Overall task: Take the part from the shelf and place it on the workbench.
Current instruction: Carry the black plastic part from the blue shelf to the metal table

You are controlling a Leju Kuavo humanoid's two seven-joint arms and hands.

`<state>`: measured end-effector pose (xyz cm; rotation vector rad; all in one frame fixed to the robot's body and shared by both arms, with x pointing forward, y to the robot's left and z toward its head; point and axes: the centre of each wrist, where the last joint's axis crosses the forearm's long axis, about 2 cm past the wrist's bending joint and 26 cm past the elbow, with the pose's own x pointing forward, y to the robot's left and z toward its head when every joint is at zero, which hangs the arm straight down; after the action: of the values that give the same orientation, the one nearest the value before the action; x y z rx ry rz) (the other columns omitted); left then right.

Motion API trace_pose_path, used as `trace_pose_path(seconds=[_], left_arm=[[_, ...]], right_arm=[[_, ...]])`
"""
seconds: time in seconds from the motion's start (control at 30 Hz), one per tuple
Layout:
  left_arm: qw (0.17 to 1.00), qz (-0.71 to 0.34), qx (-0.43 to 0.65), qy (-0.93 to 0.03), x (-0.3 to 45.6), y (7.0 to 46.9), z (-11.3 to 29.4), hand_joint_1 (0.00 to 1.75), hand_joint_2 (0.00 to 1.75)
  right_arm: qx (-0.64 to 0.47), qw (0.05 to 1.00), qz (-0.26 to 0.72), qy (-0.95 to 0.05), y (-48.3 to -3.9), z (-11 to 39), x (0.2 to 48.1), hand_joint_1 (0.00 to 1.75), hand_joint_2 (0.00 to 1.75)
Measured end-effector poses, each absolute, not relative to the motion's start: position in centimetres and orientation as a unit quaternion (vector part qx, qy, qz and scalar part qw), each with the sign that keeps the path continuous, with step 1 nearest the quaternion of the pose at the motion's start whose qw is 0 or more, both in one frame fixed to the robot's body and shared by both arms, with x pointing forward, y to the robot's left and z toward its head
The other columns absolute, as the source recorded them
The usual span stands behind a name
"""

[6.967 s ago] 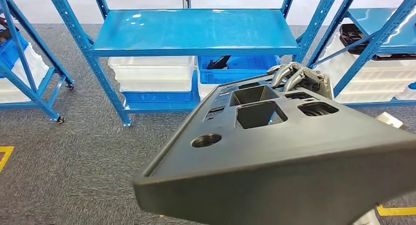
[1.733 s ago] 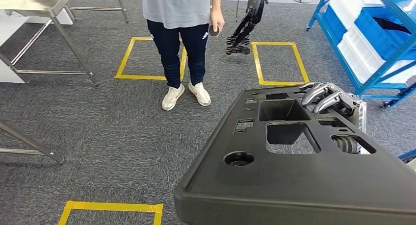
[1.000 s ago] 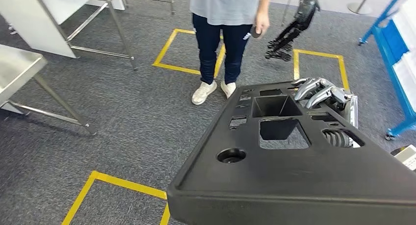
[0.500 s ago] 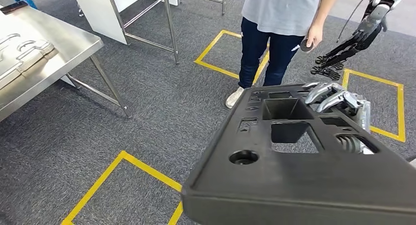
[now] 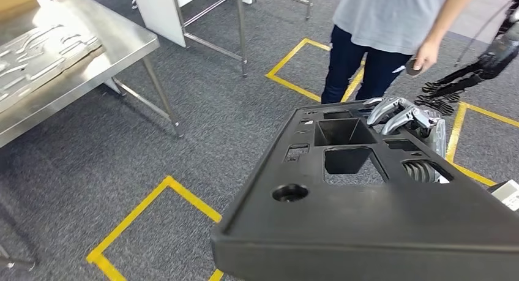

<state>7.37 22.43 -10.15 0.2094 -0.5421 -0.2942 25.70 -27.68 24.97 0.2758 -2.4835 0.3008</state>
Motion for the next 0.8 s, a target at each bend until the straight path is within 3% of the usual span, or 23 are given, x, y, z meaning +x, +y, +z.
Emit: trace_pose_path(seconds=[0.8], left_arm=[[0.947, -0.140, 0.102, -0.272, 7.98, 22.28, -10.02, 0.00, 1.75]], right_arm=[[0.105, 0.312, 0.114, -0.937, -27.65, 24.60, 25.21, 1.75, 1.75]])
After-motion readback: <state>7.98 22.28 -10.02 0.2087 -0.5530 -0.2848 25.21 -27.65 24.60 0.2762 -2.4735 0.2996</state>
